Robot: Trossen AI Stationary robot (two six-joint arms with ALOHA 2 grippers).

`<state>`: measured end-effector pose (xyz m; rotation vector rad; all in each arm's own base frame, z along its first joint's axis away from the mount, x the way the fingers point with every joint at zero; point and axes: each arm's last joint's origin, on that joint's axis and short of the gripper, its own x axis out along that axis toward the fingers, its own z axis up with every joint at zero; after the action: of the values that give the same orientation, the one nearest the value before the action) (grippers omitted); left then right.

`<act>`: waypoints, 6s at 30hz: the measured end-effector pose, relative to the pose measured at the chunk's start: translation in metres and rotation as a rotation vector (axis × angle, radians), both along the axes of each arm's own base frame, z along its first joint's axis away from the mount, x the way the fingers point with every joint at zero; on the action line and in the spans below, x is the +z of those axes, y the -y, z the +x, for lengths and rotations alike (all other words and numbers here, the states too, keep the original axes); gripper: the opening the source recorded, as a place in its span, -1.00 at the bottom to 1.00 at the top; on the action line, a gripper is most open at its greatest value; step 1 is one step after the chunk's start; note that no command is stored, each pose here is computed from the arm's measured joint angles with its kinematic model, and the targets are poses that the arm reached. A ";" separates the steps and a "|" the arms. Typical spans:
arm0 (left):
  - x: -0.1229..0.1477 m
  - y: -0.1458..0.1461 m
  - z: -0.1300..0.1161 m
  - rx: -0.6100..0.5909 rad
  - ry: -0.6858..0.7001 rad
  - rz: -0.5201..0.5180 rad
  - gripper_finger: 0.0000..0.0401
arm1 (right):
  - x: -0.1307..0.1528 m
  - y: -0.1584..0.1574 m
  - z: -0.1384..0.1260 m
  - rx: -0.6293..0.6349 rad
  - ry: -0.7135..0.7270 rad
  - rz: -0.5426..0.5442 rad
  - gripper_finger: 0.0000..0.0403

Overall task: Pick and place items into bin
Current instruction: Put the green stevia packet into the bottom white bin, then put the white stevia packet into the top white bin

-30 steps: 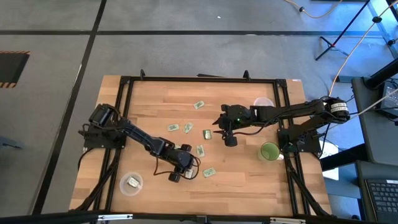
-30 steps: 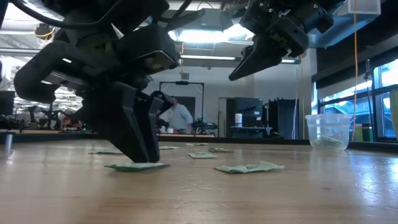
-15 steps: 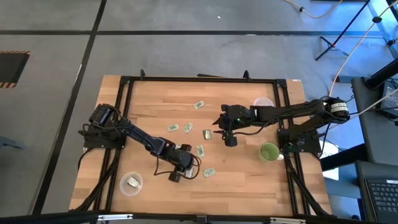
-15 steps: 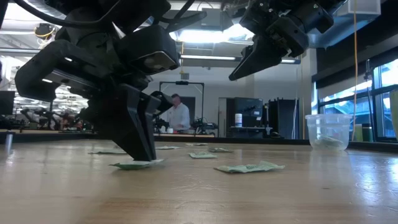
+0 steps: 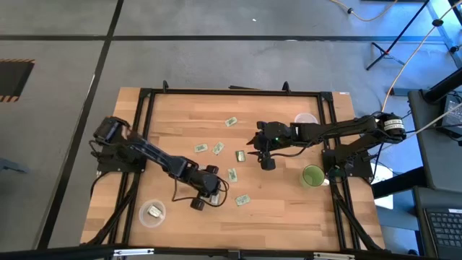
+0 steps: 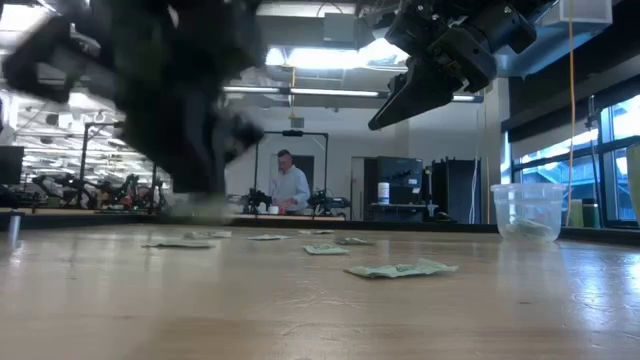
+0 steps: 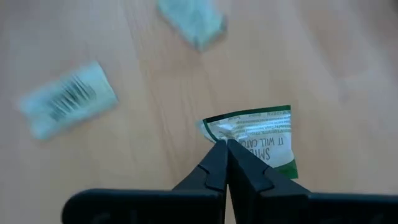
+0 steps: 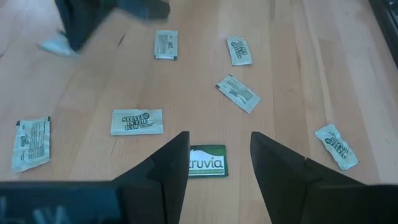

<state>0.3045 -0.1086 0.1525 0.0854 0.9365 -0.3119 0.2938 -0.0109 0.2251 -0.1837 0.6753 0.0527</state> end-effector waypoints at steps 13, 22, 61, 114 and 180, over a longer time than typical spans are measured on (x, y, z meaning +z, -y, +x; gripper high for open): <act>0.097 -0.005 -0.067 0.287 -0.020 -0.314 -0.99 | 0.000 0.000 0.000 0.000 -0.006 0.000 -0.15; 0.103 0.036 -0.121 0.553 -0.219 -0.457 -0.99 | -0.001 0.000 -0.001 0.000 -0.014 0.001 -0.15; 0.029 0.110 -0.195 1.150 -0.537 -0.258 -0.86 | -0.001 -0.001 -0.001 -0.012 -0.012 0.018 -0.15; 0.091 -0.023 -0.077 0.730 0.203 0.222 -0.69 | -0.117 -0.125 0.030 0.376 -0.182 0.055 -0.35; 0.082 -0.109 -0.039 0.614 0.368 0.185 -0.69 | 0.011 0.105 -0.116 -1.292 -0.713 0.279 -0.98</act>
<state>0.2653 0.0001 0.2346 0.0204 0.5841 0.3519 0.1773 -0.1154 0.2358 0.5920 1.3773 -1.0666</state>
